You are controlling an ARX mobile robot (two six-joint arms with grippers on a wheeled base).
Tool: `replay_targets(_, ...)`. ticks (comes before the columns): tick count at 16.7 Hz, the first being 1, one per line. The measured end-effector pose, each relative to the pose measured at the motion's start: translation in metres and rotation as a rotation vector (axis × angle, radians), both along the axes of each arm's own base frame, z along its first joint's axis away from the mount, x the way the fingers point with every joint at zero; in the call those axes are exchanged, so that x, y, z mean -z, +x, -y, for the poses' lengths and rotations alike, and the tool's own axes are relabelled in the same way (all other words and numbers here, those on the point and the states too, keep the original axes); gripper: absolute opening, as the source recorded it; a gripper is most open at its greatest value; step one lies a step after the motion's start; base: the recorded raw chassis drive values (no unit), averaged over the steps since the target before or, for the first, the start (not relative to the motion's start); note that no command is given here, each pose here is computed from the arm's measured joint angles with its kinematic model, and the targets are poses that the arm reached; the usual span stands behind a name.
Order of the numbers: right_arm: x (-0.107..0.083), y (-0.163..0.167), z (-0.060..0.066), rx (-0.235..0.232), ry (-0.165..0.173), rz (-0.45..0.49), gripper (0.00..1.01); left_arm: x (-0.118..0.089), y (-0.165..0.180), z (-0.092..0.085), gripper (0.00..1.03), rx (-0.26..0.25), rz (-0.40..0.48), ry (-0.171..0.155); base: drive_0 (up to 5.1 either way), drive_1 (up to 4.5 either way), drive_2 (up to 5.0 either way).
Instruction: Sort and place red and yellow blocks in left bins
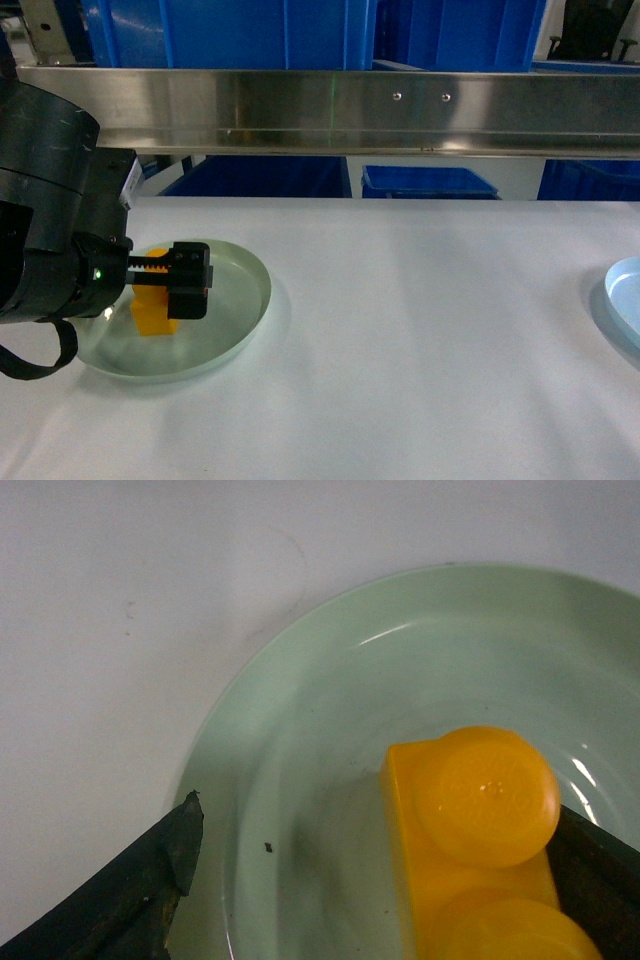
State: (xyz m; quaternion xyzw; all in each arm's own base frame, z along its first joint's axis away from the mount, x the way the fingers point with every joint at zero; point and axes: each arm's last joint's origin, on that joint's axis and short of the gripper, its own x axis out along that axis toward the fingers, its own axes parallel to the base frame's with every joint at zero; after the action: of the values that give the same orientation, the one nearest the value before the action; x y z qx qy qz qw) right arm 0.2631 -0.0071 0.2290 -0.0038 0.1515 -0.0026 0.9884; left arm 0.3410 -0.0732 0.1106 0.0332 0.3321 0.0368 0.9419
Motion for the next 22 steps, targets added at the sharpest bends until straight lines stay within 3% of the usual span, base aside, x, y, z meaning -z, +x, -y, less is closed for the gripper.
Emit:
replay_targets(3,0.000,0.000,0.000,0.000,0.000,-0.001,0.29,0.006,0.000,-0.001,0.95,0.019,-0.032,0.007,0.0,0.00,0.0)
replay_targets(9,0.000,0.000,0.000,0.000,0.000,0.000,0.29,0.012,0.004,-0.001,0.34,0.033,-0.058,-0.024,0.0,0.00,0.0)
replay_targets(10,0.000,0.000,0.000,0.000,0.000,0.000,0.29,0.011,0.005,-0.001,0.29,0.031,-0.050,-0.026,0.0,0.00,0.0)
replay_targets(14,0.000,0.000,0.000,0.000,0.000,0.000,0.28,-0.004,0.009,-0.005,0.29,0.037,0.031,-0.033,0.0,0.00,0.0)
replay_targets(19,0.000,0.000,0.000,0.000,0.000,0.000,0.28,-0.071,0.005,-0.011,0.29,0.103,0.292,-0.040,0.0,0.00,0.0)
replay_targets(22,0.000,0.000,0.000,0.000,0.000,0.000,0.28,-0.092,-0.021,-0.022,0.29,0.143,0.287,-0.077,0.0,0.00,0.0)
